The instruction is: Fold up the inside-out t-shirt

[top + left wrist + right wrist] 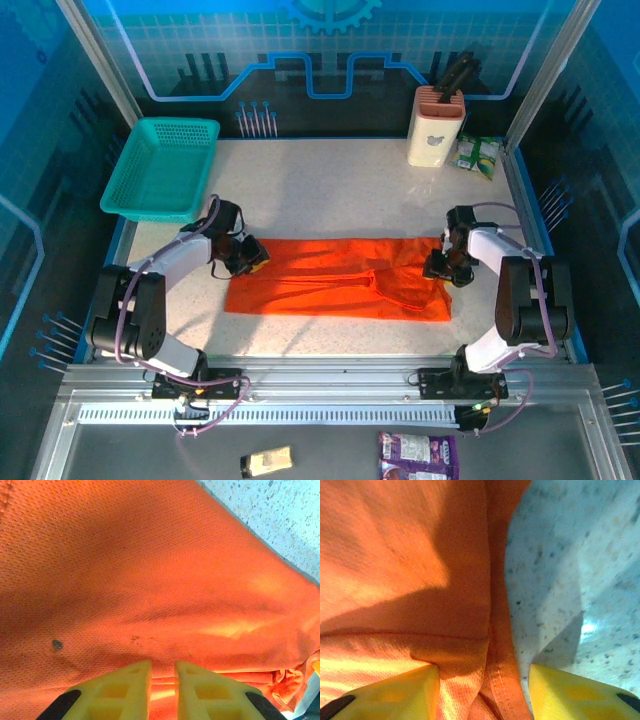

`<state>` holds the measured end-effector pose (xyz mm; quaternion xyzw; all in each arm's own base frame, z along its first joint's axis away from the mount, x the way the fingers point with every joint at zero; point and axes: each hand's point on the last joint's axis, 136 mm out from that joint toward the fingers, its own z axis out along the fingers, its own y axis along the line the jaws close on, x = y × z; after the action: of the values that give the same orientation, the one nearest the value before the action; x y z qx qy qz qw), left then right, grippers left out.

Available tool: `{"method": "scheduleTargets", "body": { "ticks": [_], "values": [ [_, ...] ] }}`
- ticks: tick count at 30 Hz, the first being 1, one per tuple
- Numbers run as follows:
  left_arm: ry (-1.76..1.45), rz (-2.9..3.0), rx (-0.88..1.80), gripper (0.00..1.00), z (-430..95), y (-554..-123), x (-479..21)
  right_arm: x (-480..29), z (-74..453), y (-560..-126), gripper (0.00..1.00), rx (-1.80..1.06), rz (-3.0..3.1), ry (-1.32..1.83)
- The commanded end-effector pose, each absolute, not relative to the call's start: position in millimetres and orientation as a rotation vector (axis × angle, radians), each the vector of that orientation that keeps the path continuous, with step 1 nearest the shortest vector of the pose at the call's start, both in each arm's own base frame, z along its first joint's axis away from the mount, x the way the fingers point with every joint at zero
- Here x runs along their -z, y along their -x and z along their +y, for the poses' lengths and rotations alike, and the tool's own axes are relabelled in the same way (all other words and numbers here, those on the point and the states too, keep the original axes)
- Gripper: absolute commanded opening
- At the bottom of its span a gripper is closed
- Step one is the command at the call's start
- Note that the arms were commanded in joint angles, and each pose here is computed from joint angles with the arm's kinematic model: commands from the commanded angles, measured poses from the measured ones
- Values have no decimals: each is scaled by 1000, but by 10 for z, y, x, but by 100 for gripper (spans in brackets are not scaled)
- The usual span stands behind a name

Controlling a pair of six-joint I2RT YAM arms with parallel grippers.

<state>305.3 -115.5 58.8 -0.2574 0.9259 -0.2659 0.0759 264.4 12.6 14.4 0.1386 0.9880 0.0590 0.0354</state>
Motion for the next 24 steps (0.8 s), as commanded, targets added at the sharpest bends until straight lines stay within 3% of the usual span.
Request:
{"method": "scheduleTargets", "body": {
  "ticks": [1, 11, 24],
  "values": [
    [775, 2765, 823, 20, -1167, -3026, -701, -82, 183, -2526, 49, -257, 3070, -478],
    [775, 2768, 816, 20, -1156, -3008, -703, -151, 188, -2545, 40, -266, 3037, -480],
    [779, 2766, 809, 21, -1145, -3005, -711, -178, 182, -2571, 19, -263, 3023, -482]
  ]
}}
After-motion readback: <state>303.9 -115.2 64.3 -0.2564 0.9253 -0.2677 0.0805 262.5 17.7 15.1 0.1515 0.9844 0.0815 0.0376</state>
